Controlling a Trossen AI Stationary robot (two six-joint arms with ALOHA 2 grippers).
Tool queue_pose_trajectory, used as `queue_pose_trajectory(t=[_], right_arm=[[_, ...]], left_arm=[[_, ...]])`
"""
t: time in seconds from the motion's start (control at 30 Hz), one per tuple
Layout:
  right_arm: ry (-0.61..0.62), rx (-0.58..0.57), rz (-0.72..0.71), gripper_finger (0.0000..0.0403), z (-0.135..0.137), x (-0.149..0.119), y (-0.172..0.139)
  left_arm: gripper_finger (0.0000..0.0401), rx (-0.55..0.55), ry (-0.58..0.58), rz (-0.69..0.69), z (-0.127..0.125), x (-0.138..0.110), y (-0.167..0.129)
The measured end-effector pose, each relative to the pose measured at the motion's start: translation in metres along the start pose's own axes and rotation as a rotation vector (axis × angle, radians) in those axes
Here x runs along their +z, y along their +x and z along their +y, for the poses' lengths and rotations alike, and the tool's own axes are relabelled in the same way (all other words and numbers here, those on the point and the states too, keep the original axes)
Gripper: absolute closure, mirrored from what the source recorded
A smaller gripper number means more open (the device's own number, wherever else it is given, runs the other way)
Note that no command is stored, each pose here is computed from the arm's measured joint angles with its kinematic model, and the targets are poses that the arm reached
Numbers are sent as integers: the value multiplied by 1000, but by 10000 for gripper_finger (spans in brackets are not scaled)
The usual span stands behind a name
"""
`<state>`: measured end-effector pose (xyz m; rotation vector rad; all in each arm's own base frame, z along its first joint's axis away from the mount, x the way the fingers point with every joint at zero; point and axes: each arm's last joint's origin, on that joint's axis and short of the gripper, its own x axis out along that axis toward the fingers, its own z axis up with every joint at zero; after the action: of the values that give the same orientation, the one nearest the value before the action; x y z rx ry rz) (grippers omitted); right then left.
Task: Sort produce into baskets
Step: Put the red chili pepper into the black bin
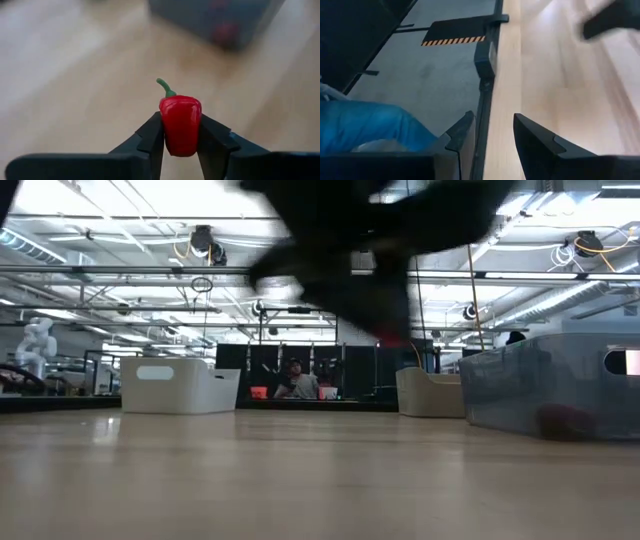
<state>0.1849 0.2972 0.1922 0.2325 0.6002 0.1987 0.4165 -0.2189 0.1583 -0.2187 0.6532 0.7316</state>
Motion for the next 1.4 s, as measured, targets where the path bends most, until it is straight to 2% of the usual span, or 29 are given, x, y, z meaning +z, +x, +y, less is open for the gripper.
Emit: queue_pose_trajectory(t=[0.07,0.13,0.27,0.4,0.5,0.63,0.83,0.93,1.17,1.3,1.4], right_arm=[[3,15,15,277,1,-1,0],[14,25,22,277,2,-2,-2],[31,48,32,277,8,-8,-8],[36,75,45,277,16,-17,-16],[35,87,53,277,19,-21,-20],[25,84,59,277,20,-23,-21],[9,76,55,277,18,-22,-20],[11,73,51,277,18,-21,-20],[12,72,50,277,18,-21,-20],[19,73,49,277,18,-21,-20],[39,74,50,277,18,-21,-20]], left_arm=[[298,-53,41,-44,-3,28,20],[298,-168,57,-61,-3,58,43],[297,-400,-6,-144,8,110,78],[297,-508,-57,-220,21,139,96],[297,-544,-35,-214,27,145,103],[296,-516,16,-186,29,141,108],[294,-518,85,-223,24,135,111],[275,-548,96,-202,24,133,114],[200,-555,97,-212,24,137,110],[183,-557,132,-213,28,156,92],[182,-514,190,-123,39,169,71]])
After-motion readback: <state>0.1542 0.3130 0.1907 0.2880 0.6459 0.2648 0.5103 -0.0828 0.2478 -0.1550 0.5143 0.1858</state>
